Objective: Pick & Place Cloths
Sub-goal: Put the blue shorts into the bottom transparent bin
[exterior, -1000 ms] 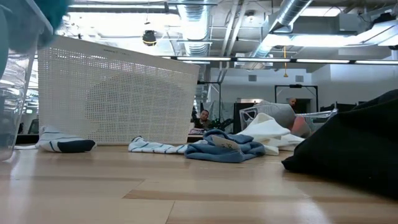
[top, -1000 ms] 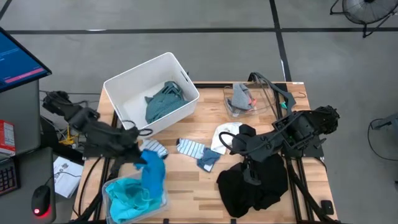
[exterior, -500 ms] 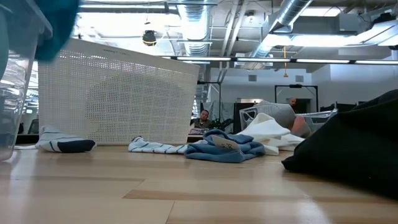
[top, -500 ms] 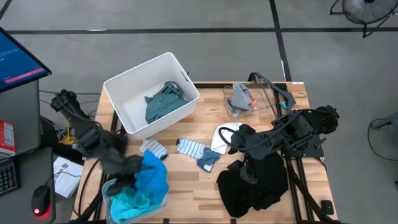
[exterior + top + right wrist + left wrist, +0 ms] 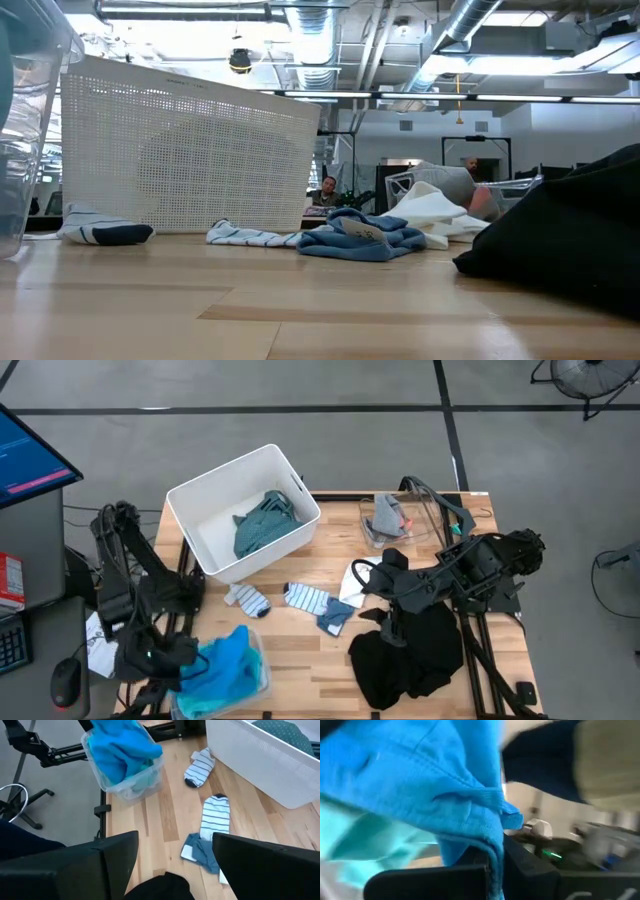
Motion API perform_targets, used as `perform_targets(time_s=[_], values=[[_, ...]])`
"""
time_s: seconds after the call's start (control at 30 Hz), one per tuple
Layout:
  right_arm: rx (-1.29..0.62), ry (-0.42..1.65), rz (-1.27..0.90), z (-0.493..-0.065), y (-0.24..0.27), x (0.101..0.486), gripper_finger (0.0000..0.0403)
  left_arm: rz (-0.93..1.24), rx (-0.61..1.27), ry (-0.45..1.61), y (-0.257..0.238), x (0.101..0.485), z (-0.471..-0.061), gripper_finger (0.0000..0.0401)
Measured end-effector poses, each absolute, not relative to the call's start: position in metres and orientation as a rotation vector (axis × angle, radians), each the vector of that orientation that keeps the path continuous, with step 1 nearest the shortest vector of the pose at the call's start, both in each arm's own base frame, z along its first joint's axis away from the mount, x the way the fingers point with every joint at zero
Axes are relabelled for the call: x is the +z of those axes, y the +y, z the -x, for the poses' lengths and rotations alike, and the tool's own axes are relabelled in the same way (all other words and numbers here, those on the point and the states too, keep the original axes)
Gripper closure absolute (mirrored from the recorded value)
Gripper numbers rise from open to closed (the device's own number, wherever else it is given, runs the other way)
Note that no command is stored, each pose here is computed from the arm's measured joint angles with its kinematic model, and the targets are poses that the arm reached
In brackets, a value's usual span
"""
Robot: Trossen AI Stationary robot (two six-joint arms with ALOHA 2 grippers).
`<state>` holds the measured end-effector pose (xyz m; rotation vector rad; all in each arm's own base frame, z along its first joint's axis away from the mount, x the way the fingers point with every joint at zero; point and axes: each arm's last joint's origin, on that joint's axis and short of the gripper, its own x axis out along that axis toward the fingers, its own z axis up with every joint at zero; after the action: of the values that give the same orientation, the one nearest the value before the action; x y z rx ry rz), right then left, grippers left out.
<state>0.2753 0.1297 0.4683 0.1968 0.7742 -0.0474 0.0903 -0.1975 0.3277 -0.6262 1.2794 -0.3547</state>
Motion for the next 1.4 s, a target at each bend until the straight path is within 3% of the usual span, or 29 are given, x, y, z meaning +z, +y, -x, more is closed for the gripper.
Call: perform_targets(time_s=[0.27, 0.4, 0.73, 0.97, 1.17, 1.4], values=[[-0.069, 0.746, -0.221, -0.281, 0.122, 0.47, 0.0154, 0.294, -0.033, 1.053, -0.201, 0.291, -0.109, 0.0401], [-0.08, 0.728, -0.257, -0.285, 0.117, 0.472, 0.0154, 0.171, 0.018, 1.079, -0.199, 0.265, -0.115, 0.04], [-0.106, 0.74, -0.207, -0.296, 0.105, 0.467, 0.0154, 0.151, 0.026, 1.102, -0.203, 0.215, -0.117, 0.04], [-0.102, 0.758, -0.171, -0.303, 0.081, 0.467, 0.0154, 0.265, -0.1, 1.238, -0.212, 0.22, -0.116, 0.0394], [-0.093, 0.891, -0.071, -0.296, 0.067, 0.458, 0.0154, 0.341, -0.239, 1.387, -0.207, 0.229, -0.116, 0.033], [-0.099, 0.961, -0.065, -0.293, 0.058, 0.455, 0.0154, 0.596, -0.279, 1.37, -0.196, 0.249, -0.132, 0.0231]])
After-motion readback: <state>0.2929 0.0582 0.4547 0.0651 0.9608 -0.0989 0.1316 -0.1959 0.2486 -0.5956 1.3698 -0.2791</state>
